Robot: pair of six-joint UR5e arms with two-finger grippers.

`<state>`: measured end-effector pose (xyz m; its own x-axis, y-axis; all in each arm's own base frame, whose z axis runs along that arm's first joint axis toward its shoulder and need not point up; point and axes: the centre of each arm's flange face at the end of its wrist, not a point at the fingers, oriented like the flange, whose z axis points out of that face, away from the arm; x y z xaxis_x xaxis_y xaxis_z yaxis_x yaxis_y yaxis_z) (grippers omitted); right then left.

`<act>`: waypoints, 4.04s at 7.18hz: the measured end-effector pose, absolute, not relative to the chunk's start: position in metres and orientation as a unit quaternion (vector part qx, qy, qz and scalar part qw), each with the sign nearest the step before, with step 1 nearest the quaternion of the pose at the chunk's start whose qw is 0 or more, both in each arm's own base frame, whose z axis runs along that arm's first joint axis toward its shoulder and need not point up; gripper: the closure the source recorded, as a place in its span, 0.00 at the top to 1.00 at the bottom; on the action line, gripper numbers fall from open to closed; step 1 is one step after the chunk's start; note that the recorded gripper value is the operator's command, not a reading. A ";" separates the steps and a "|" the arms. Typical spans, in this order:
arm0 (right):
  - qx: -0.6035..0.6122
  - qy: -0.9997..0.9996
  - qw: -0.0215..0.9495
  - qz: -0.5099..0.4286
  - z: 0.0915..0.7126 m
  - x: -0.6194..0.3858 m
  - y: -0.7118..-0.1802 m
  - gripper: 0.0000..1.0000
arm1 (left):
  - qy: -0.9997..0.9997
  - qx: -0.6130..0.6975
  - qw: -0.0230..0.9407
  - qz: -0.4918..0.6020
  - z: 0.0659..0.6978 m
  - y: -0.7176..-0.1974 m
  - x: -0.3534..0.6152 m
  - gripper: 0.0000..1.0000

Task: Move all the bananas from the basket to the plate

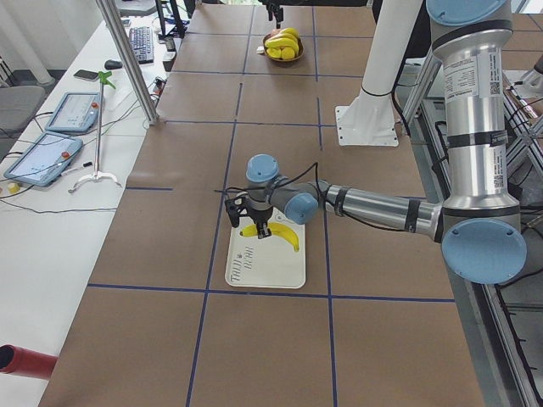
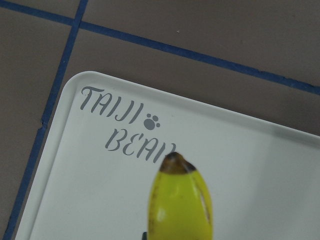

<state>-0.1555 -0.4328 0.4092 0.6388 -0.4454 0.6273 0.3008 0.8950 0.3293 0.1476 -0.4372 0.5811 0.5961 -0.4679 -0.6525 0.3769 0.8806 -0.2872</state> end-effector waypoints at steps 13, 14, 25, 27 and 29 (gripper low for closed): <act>0.098 -0.371 0.901 -0.202 0.409 -0.149 -0.429 0.99 | 0.405 -0.027 0.872 -0.273 0.657 -0.500 0.100 1.00; 0.092 -0.369 0.904 -0.194 0.417 -0.140 -0.424 0.99 | 0.430 -0.008 0.865 -0.259 0.622 -0.503 0.095 1.00; 0.091 -0.374 0.922 -0.046 0.495 -0.190 -0.333 0.84 | 0.485 0.046 0.849 -0.206 0.525 -0.490 0.106 1.00; 0.090 -0.357 0.928 -0.054 0.509 -0.202 -0.327 0.82 | 0.485 0.045 0.849 -0.205 0.526 -0.490 0.108 1.00; 0.088 -0.340 0.934 -0.059 0.525 -0.210 -0.325 0.69 | 0.484 0.044 0.850 -0.203 0.526 -0.489 0.110 1.00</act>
<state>-0.2103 -0.3253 0.5246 0.7618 -0.1703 0.6250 0.0504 0.9775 0.2050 0.1099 -0.4892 0.5260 0.4482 -0.3035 -0.8408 0.3880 0.9134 -0.1229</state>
